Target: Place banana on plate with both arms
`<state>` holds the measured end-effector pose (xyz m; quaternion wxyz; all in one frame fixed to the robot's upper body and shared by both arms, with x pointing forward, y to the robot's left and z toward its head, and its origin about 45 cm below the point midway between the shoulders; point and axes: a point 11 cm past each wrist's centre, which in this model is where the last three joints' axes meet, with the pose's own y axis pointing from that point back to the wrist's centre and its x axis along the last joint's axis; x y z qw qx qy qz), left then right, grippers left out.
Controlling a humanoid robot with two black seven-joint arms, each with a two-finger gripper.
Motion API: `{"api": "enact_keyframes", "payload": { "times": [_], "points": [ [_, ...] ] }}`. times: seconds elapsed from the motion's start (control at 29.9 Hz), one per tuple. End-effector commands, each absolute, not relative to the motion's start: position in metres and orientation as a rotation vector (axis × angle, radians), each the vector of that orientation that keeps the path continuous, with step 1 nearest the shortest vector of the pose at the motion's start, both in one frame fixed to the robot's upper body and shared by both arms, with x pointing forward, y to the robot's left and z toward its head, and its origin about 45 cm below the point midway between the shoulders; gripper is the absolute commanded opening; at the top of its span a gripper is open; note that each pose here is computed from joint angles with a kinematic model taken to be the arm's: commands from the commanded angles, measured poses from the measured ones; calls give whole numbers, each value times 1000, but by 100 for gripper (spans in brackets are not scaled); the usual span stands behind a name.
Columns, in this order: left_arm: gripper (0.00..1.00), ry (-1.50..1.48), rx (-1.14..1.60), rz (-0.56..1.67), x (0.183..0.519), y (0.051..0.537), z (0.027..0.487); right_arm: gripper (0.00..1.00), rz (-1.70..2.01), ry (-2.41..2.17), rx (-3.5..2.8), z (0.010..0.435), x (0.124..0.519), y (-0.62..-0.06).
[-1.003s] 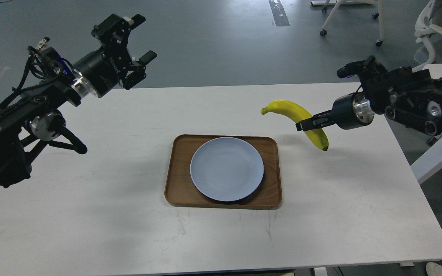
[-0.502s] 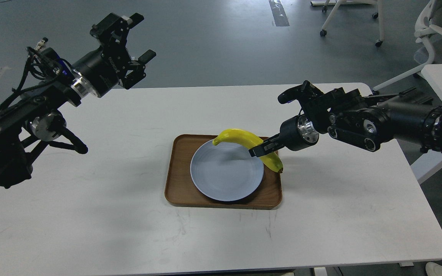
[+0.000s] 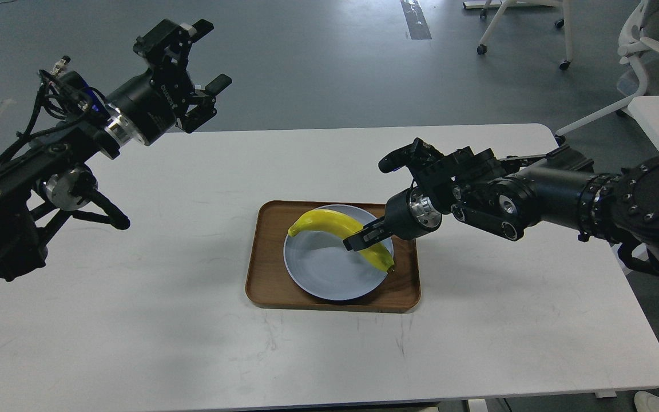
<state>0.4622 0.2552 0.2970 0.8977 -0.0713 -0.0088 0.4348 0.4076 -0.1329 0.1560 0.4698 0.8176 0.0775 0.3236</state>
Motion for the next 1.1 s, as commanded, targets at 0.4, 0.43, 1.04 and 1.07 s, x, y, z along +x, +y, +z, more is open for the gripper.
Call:
{"api": "enact_keyframes", "payload": {
  "times": [0.4, 0.43, 1.04, 1.07],
  "points": [
    [98, -23, -142, 912, 462, 261, 298, 97, 790, 4, 2031, 193, 437, -161],
    [98, -22, -142, 914, 463, 261, 297, 97, 781, -45, 2053, 201, 442, -166],
    [98, 181, -239, 1049, 450, 245, 235, 100, -33, -1570, 2659, 227, 456, -318],
    [98, 205, -240, 1047, 448, 239, 226, 100, -98, -1627, 2674, 219, 453, -317]
  ]
}}
